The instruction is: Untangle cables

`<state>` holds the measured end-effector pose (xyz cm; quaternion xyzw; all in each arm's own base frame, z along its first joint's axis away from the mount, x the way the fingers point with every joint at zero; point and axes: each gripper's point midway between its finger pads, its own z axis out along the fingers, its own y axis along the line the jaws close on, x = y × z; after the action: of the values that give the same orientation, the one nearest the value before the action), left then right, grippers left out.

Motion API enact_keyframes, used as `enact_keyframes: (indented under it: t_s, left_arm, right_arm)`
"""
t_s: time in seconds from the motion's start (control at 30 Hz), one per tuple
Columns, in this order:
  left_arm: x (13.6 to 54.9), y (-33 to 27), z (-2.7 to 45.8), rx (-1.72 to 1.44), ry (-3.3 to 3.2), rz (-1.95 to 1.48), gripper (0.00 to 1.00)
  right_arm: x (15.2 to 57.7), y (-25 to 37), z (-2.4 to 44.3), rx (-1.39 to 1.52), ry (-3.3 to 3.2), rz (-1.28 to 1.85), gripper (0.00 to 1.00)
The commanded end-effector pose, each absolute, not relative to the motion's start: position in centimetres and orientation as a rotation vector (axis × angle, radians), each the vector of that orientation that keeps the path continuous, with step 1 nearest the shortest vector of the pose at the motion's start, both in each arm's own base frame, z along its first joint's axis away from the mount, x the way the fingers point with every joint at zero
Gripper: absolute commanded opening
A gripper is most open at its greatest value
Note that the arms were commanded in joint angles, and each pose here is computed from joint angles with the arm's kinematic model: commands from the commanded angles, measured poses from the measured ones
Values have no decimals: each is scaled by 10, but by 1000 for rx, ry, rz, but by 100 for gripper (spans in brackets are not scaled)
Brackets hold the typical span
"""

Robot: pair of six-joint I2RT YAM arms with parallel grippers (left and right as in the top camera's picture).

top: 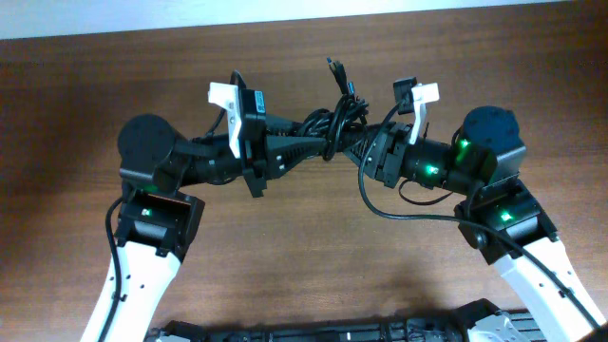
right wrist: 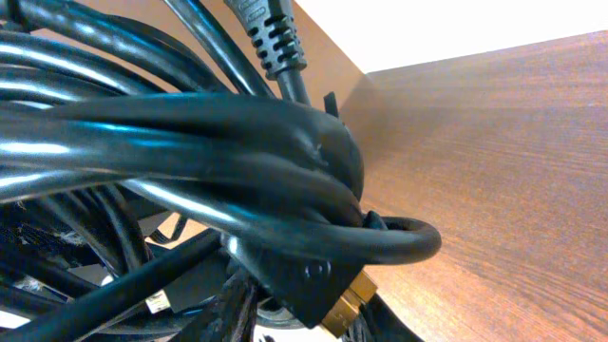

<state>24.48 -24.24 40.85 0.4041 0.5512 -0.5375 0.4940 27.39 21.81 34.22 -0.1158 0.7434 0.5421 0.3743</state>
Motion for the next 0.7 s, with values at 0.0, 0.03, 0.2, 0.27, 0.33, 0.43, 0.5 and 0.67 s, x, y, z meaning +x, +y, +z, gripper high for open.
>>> enact_keyframes:
  t_s: [0.0, 0.03, 0.2, 0.27, 0.33, 0.43, 0.5, 0.67]
  left_arm:
    - [236, -247, 418, 1009, 1297, -1311, 0]
    - [235, -249, 418, 1015, 1294, -1317, 0]
    - [250, -249, 421, 923, 1317, -1261, 0]
    - [260, -247, 423, 866, 1332, -1223, 0]
    - [271, -244, 423, 805, 1355, -1185, 0]
    - [314, -226, 404, 499, 1543, -1093, 0]
    - [336, -211, 388, 272, 1660, -1063, 0]
    - [350, -197, 381, 111, 1703, -1025, 0]
  right_arm:
    - [280, 217, 346, -291, 1888, 1359, 24]
    - [280, 217, 346, -291, 1888, 1360, 20]
    - [274, 220, 347, -341, 1883, 1379, 4]
    - [270, 221, 344, -361, 1896, 1392, 4]
    - [268, 221, 336, -350, 1932, 1391, 4]
    - [267, 221, 331, -355, 1953, 1384, 4]
    - [266, 220, 328, -348, 1970, 1386, 4]
    - [264, 220, 322, -338, 2002, 1385, 4]
